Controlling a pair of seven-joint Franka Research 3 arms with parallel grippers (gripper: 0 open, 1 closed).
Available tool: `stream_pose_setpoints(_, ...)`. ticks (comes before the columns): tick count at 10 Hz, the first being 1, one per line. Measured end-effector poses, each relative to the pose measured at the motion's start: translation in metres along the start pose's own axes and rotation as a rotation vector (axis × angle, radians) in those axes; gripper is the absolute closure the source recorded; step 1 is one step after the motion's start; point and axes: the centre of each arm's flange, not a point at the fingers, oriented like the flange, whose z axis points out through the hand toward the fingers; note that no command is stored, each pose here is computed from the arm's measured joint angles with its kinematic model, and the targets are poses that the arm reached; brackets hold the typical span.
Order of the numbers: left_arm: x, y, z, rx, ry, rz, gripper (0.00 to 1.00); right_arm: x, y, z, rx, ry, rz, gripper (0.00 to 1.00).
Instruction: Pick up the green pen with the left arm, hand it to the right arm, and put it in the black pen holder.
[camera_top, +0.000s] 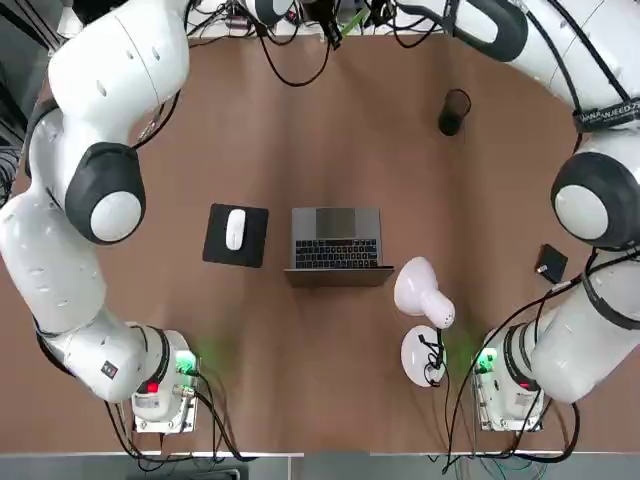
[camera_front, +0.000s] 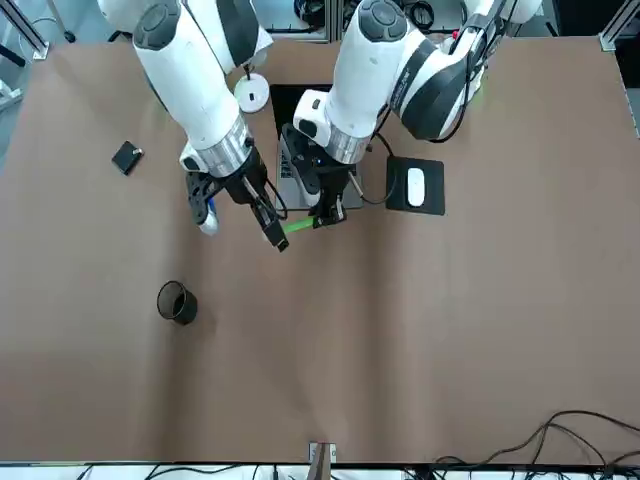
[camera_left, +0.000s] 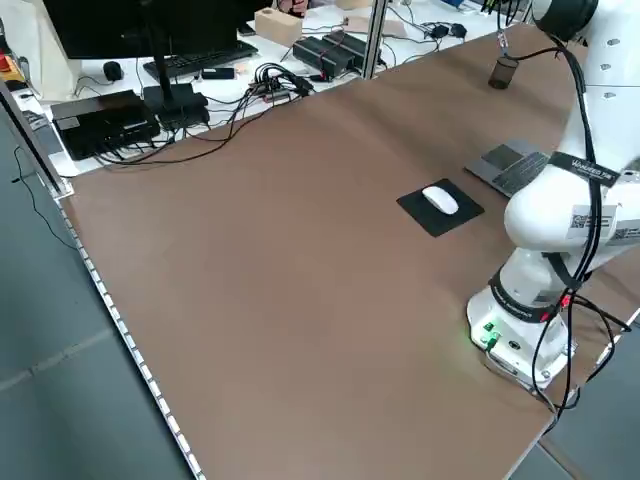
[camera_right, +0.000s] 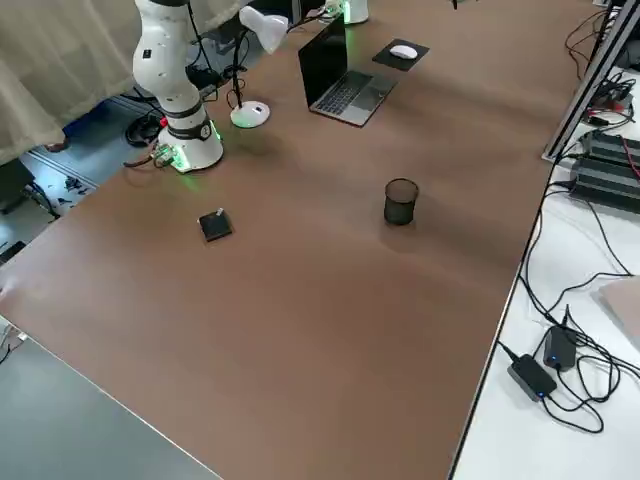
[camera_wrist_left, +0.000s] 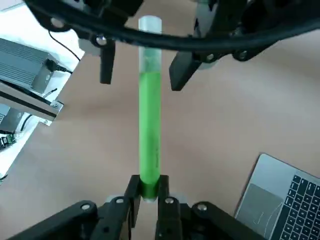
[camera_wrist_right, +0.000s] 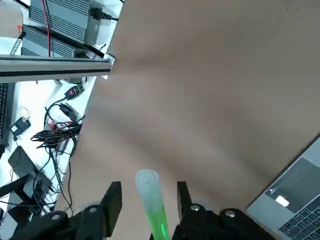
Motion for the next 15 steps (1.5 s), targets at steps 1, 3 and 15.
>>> stream_pose_setpoints(1,0.000,0.000,0.000,0.000,0.000,0.000,0.82,0.000,0.000,0.001,-0.001,0.000,0.000,0.55)
stream_pose_setpoints(3,0.000,-0.002,-0.001,0.004,0.002,-0.002,0.82,0.001,0.000,0.001,-0.001,0.002,0.001,0.78)
stream_pose_setpoints(15,-0.041,-0.052,-0.068,0.103,-0.165,-0.043,0.50,0.074,-0.002,-0.005,-0.018,0.049,-0.365,0.82)
